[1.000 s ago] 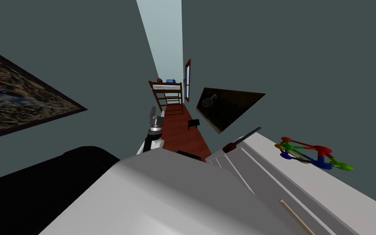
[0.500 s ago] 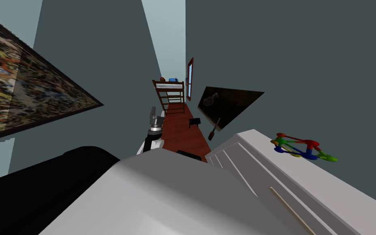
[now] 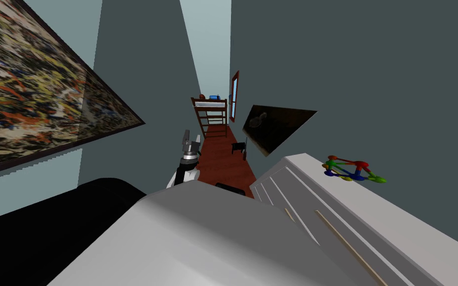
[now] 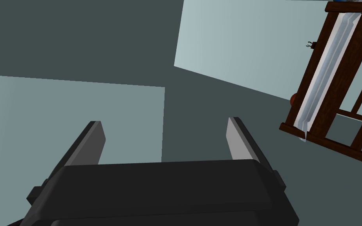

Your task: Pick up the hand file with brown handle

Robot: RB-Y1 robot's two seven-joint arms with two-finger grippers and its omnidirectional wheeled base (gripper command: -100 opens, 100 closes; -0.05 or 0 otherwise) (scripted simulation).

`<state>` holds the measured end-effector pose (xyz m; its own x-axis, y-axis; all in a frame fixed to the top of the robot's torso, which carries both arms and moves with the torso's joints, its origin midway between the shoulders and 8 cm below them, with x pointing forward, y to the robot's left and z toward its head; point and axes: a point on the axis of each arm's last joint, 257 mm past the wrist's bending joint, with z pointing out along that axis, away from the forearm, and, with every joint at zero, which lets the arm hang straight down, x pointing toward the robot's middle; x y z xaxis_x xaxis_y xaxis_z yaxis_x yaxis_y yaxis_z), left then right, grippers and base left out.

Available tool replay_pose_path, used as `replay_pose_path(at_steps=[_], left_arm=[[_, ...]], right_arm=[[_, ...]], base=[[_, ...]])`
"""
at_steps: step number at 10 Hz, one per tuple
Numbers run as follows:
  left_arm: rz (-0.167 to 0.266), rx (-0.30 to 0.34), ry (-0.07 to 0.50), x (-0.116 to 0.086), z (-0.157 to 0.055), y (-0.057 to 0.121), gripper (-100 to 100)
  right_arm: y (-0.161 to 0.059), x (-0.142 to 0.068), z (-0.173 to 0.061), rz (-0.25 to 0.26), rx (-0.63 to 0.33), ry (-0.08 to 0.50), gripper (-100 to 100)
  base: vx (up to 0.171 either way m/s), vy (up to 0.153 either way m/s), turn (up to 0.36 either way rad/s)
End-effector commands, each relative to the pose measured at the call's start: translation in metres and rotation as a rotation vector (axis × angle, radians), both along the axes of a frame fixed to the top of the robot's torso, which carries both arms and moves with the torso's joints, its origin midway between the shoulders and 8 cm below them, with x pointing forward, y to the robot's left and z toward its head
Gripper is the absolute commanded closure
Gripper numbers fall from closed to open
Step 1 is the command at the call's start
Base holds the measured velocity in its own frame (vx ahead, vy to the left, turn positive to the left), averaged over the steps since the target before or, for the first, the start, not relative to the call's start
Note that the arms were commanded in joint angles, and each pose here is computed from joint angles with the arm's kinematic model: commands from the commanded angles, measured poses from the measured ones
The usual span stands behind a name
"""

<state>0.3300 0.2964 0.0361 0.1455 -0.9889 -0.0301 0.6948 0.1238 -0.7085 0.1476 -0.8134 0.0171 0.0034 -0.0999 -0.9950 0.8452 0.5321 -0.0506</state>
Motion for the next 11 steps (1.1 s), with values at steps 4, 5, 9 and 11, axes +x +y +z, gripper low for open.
replay_pose_path(at_steps=[4, 5, 9, 11], left_arm=[[0.000, 0.000, 0.000, 0.000, 0.000, 0.000, 0], [0.000, 0.000, 0.000, 0.000, 0.000, 0.000, 0], [0.000, 0.000, 0.000, 0.000, 0.000, 0.000, 0], [0.000, 0.000, 0.000, 0.000, 0.000, 0.000, 0]], right_arm=[[0.000, 0.001, 0.000, 0.002, 0.002, -0.001, 100], [0.000, 0.001, 0.000, 0.002, 0.002, -0.001, 100], [0.000, 0.001, 0.000, 0.002, 0.002, -0.001, 0], [-0.008, -0.014, -0.007, -0.038, -0.008, -0.001, -100]], base=[[-0.023, -0.005, 0.003], [0.000, 0.000, 0.000], [0.000, 0.000, 0.000], [0.091, 0.025, -0.055]])
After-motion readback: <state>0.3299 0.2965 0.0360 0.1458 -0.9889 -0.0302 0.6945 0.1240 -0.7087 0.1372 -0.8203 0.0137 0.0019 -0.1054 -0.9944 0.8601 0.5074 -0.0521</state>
